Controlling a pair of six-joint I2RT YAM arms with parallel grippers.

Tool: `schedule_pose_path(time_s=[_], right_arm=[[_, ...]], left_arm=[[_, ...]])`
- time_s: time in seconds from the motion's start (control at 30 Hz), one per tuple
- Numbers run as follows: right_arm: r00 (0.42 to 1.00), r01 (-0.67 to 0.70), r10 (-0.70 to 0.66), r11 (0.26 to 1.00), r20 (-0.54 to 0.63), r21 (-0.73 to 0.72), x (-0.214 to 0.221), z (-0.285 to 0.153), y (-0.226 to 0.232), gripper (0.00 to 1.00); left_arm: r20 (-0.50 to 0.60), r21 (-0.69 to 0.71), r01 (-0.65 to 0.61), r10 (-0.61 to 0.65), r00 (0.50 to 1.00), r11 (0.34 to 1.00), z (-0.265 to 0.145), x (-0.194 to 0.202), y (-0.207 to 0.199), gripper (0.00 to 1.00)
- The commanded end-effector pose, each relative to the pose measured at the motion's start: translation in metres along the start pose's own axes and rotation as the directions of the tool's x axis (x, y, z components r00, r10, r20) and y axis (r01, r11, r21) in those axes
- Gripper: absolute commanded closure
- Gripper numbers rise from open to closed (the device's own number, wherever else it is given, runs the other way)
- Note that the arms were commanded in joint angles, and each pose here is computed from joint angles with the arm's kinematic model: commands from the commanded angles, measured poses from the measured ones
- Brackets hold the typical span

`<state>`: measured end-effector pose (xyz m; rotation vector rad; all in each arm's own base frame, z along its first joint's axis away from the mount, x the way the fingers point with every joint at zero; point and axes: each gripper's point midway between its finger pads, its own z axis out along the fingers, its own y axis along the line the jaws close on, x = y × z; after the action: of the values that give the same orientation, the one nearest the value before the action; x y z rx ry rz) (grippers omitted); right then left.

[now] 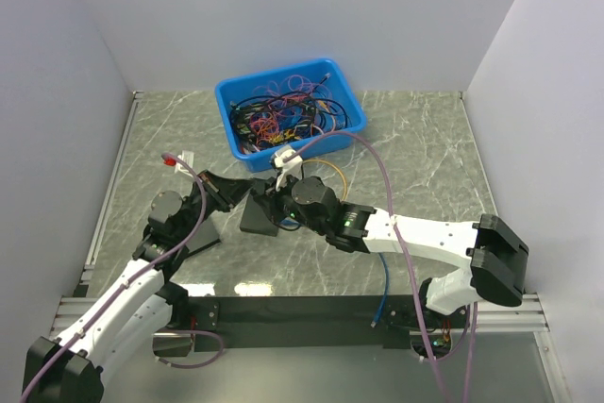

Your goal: Insert the plug into the switch port

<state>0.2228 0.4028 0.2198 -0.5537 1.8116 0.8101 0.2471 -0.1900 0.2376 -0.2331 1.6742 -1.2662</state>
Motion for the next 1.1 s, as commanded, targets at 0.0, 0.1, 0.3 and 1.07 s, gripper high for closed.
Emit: schedule_pose_path(time_s=[0.0,0.1,0.3,1.07], right_arm=[[0.999,-0.013,0.014,1.0,0.052,-0.011,-0.018,0.005,0.006,1.0],[0.998,-0.013,0.014,1.0,0.054,-0.019,-0.019,0.005,0.008,1.0],[0.999,-0.012,0.013,1.0,0.052,-0.022,-0.018,0.006,0.009,1.0],[1.0,-0.025,0.026,0.999,0.008,-0.024,-0.006,0.008,0.009,1.0]], left_arm=[[0.014,0.076,-0.015,0.014,1.0,0.997,0.001,-0.007,-0.02,1.0],[0.015,0.058,-0.023,0.022,1.0,0.998,-0.001,-0.007,-0.017,0.97],[0.033,-0.041,-0.053,0.055,0.998,0.998,-0.006,-0.012,-0.004,0.6],[0.286,-0.748,0.228,-0.007,0.958,0.624,-0.094,-0.063,0.178,0.21]])
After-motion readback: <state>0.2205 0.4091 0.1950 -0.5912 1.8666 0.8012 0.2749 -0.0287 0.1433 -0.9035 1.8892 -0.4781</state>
